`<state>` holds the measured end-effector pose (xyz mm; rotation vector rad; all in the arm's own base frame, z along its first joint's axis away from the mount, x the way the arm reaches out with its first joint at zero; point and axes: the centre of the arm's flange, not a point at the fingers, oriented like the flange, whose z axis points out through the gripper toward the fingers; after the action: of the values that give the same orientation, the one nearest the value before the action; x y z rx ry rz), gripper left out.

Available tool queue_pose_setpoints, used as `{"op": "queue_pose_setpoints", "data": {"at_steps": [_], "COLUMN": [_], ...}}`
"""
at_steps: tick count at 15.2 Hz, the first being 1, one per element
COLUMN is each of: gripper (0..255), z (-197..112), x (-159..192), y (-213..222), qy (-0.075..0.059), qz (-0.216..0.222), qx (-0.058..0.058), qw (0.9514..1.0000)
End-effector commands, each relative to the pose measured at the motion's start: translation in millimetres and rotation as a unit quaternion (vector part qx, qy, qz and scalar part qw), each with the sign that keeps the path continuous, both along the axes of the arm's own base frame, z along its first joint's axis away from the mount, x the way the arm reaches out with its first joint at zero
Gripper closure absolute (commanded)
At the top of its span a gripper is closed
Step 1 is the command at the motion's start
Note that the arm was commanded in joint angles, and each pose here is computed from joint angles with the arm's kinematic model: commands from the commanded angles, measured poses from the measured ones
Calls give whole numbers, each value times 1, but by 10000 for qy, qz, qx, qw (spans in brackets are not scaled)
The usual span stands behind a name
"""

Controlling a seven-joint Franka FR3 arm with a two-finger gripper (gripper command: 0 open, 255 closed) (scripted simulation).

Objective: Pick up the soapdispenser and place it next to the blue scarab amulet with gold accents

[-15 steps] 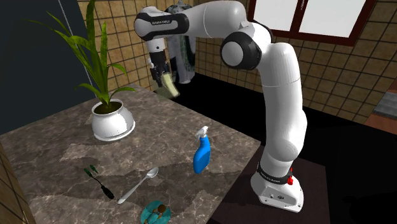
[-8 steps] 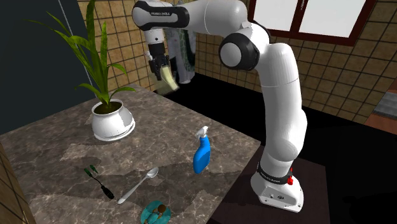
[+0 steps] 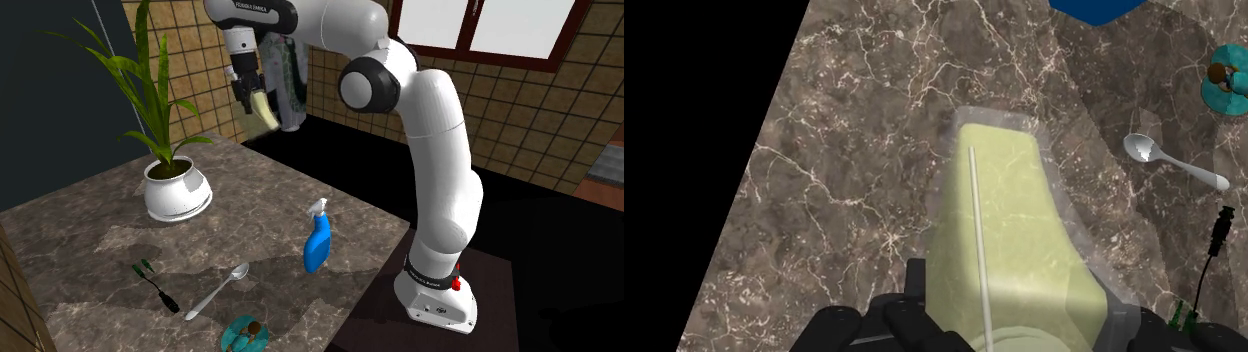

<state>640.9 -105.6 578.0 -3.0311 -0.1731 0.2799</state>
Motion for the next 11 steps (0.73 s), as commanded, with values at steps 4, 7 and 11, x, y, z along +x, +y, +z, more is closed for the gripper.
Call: {"op": "queue_pose_setpoints", "data": {"at_steps": [4,7,11], "gripper": [0,0,0], "z": [19,59,73], "x": [-3,-11,-17], "y": [4,15,24], "qy": [-3,-13,-19], "qz": [-56,-221,-329], "qx": [-153,-610,-907], "qw": [9999,9979,9953]}}
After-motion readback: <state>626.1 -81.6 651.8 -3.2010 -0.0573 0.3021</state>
